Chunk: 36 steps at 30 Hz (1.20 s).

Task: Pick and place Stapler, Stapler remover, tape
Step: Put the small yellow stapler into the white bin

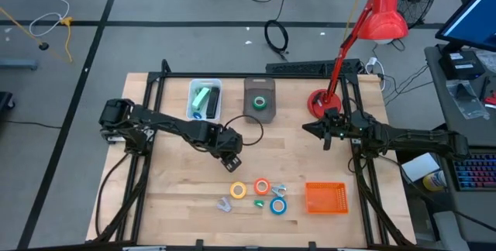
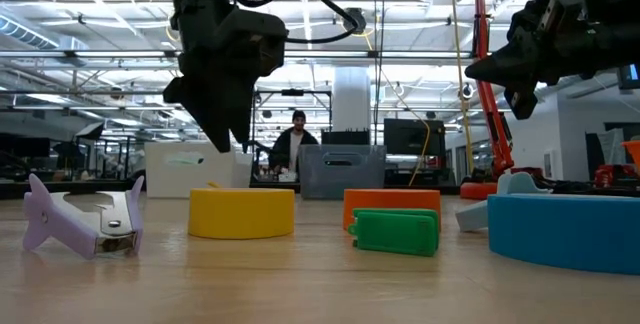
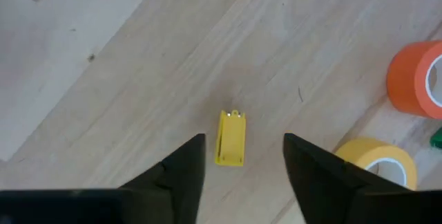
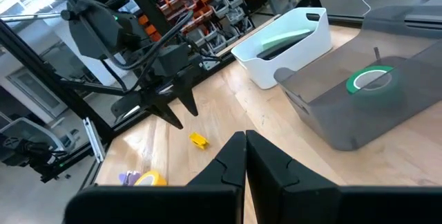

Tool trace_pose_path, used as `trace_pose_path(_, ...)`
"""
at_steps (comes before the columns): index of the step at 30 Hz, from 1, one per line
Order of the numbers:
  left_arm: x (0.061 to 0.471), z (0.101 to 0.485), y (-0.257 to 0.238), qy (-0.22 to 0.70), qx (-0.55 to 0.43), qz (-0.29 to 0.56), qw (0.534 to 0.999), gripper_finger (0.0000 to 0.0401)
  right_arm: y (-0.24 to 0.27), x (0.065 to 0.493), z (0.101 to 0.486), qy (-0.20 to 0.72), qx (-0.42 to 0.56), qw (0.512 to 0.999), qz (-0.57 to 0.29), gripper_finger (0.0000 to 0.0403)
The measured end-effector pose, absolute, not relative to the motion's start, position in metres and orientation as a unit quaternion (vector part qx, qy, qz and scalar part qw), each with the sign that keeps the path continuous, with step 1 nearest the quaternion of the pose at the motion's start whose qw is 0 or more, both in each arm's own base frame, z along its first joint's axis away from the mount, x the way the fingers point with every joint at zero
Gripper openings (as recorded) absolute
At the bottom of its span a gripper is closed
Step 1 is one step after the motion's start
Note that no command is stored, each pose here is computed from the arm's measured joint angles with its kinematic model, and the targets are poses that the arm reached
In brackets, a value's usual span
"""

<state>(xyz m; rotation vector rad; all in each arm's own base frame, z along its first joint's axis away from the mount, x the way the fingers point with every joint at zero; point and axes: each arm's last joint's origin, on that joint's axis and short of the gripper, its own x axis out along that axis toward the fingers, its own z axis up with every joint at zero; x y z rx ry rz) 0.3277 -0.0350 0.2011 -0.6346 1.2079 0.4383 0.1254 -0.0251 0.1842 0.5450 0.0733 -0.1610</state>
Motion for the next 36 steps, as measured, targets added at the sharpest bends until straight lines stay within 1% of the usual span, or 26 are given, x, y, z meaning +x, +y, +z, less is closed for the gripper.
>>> trace_pose_path(4, 0.328, 0.201, -0.032, 0.555, -0.293, 0.196, 0.753, 0.025, -0.025, 0.125, 0.184, 0.036, 0.269, 0.959, -0.08, 0.0004)
trace_pose_path(7, 0.328, 0.201, -0.032, 0.559, -0.288, 0.187, 0.755, 0.0281, -0.025, 0.125, 0.184, 0.036, 0.263, 0.961, -0.08, 0.0004)
trace_pose_path(9, 0.329, 0.198, -0.034, 0.563, -0.276, 0.181, 0.758, 0.0292, -0.025, 0.125, 0.184, 0.037, 0.261, 0.961, -0.08, 0.0004)
trace_pose_path(12, 0.332, 0.187, -0.037, 0.582, -0.25, 0.169, 0.755, 0.0294, -0.025, 0.125, 0.184, 0.036, 0.26, 0.962, -0.081, 0.0004)
trace_pose_path(22, 0.34, 0.147, -0.04, 0.637, -0.23, 0.149, 0.72, 0.0252, -0.025, 0.125, 0.185, 0.031, 0.259, 0.962, -0.08, 0.0004)
trace_pose_path(27, 0.342, 0.142, -0.04, 0.641, -0.231, 0.152, 0.716, 0.0232, -0.025, 0.125, 0.185, 0.031, 0.263, 0.961, -0.079, 0.0004)
trace_pose_path(31, 0.342, 0.142, -0.04, 0.641, -0.227, 0.149, 0.718, 0.0192, -0.025, 0.125, 0.185, 0.03, 0.263, 0.961, -0.08, 0.0004)
trace_pose_path(36, 0.341, 0.142, -0.039, 0.642, -0.218, 0.155, 0.718, 0.0118, -0.025, 0.125, 0.185, 0.03, 0.272, 0.959, -0.08, 0.0004)
